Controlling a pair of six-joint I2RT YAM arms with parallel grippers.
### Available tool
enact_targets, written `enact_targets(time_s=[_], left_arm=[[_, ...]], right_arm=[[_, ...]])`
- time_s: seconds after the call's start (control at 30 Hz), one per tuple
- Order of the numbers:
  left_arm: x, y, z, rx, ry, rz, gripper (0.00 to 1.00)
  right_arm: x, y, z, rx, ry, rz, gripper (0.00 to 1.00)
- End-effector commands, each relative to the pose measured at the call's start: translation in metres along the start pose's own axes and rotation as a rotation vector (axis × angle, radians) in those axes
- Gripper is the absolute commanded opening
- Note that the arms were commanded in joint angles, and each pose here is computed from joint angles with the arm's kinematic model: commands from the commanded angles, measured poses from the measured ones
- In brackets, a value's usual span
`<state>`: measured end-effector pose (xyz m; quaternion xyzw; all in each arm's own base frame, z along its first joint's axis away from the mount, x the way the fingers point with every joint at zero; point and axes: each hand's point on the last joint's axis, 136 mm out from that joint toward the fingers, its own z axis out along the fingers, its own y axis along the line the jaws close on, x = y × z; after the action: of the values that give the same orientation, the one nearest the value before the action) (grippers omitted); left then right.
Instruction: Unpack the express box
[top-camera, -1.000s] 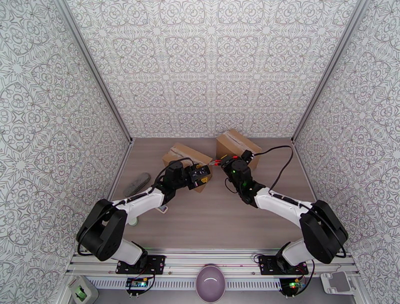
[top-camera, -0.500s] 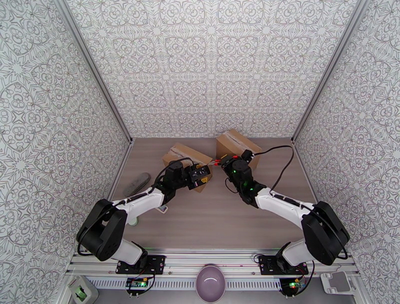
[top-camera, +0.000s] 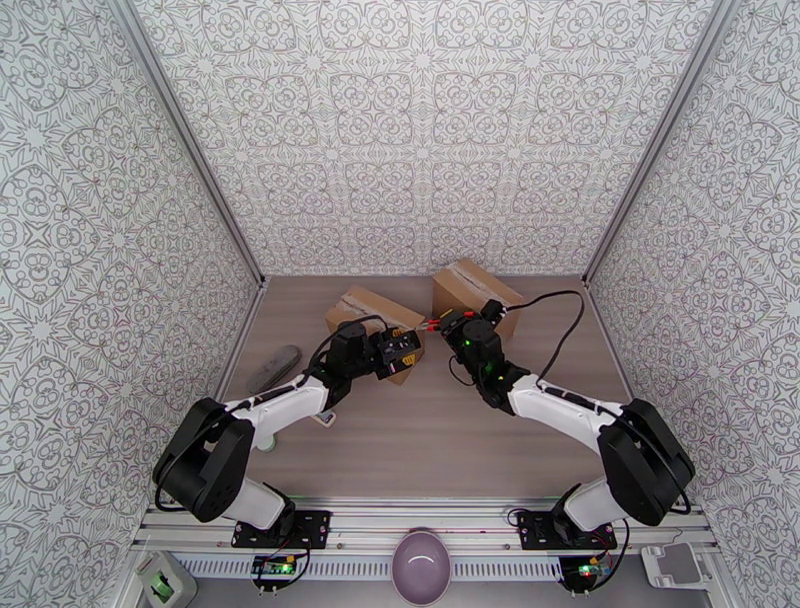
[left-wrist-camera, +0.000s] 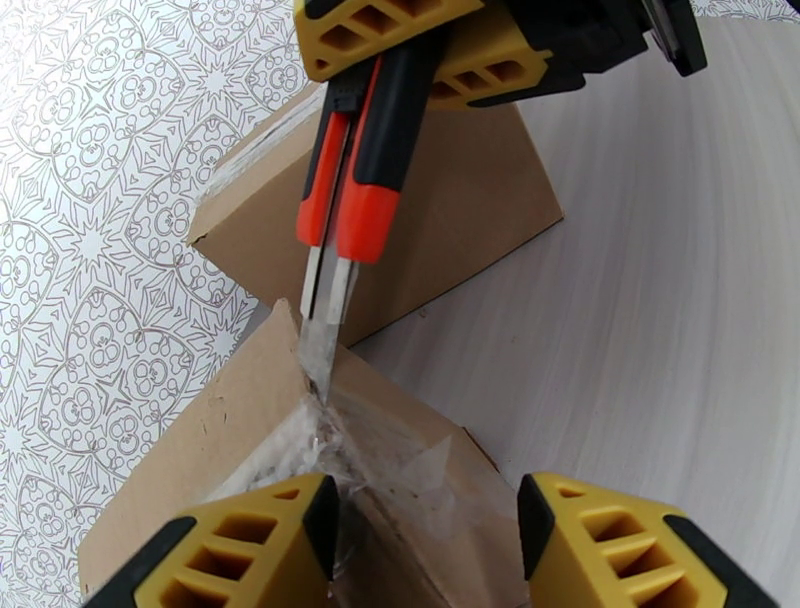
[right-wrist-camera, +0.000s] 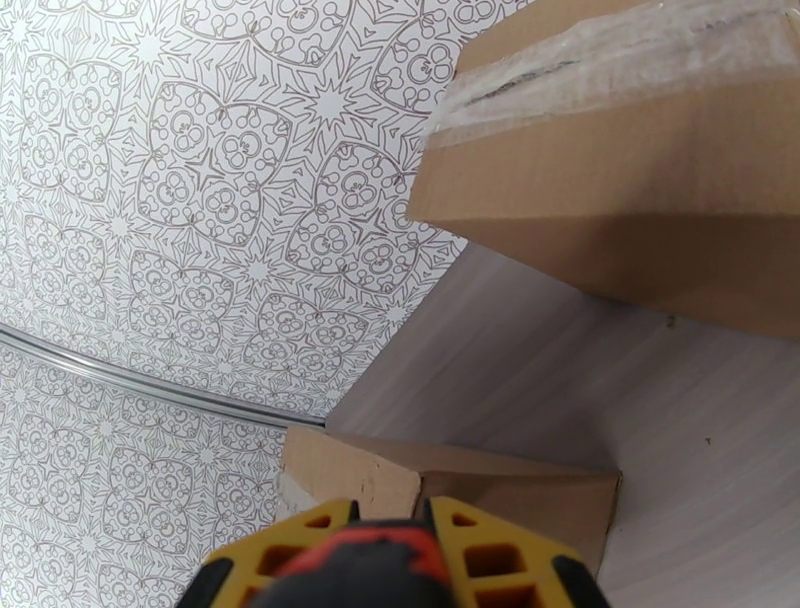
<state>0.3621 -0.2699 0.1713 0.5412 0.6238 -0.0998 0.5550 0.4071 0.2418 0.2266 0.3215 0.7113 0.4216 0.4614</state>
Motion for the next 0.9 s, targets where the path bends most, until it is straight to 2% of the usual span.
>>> enact_targets(time_s=[0.0, 0.27, 0.57, 0.87], left_arm=[[0.012, -0.014, 0.005, 0.034, 0.031, -0.02, 0.54], [0.012, -0.015, 0.005, 0.038, 0.03, -0.022, 0.54], [0.017, -0.011, 0.007, 0.043, 0.031, -0.011, 0.47], [0.019, -0.001, 0.008, 0.028, 0.029, -0.012, 0.46]], right_arm=[[0.002, 0.008, 0.005, -0.02, 0.001, 0.013, 0.0], [0.005, 0.009, 0.013, -0.02, 0.007, 0.017, 0.0], [0.018, 0.02, 0.023, -0.058, 0.063, 0.068, 0.0], [0.035, 0.028, 0.024, -0.071, 0.141, 0.06, 0.0]])
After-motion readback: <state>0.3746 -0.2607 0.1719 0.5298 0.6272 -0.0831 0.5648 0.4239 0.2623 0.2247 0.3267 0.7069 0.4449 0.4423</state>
